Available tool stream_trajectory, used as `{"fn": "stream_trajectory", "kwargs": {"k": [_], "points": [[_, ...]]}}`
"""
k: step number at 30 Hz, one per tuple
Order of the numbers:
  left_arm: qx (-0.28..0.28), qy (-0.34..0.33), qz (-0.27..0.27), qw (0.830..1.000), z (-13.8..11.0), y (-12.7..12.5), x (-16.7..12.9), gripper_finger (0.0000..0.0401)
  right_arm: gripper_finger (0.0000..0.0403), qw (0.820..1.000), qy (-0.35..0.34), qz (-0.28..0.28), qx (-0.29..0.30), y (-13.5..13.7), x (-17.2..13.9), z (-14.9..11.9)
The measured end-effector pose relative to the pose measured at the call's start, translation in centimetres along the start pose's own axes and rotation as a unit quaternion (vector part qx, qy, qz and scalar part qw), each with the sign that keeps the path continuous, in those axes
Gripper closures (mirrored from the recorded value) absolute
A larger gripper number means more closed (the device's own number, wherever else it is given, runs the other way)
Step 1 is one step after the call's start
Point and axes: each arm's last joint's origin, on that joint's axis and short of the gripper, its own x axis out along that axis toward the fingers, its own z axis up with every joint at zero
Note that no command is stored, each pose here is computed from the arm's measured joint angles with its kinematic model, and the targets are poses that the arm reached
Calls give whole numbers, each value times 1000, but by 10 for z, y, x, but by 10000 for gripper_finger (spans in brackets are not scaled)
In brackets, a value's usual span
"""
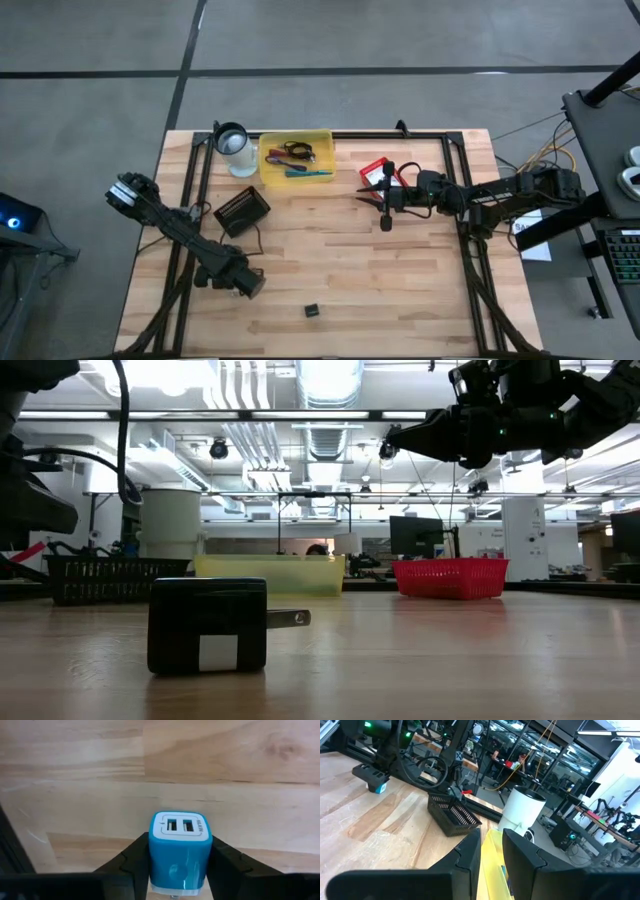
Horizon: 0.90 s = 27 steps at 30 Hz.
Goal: Pick and place items into bin
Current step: Put the blue charger adapter into the black bin
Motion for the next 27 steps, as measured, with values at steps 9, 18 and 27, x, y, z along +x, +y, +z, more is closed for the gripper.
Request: {"fn": "stream_trajectory", "kwargs": {"k": [9,18,27], "points": [[56,-5,-118,991,5,-26,-16,269,335,1000,0,0,0,0,0,0],[138,-119,-206,962,39,-45,-46,269,335,1000,4,2,6,1,0,-1],[190,-192,-179,946,91,-36,-89,269,335,1000,6,3,6,1,0,-1]]}}
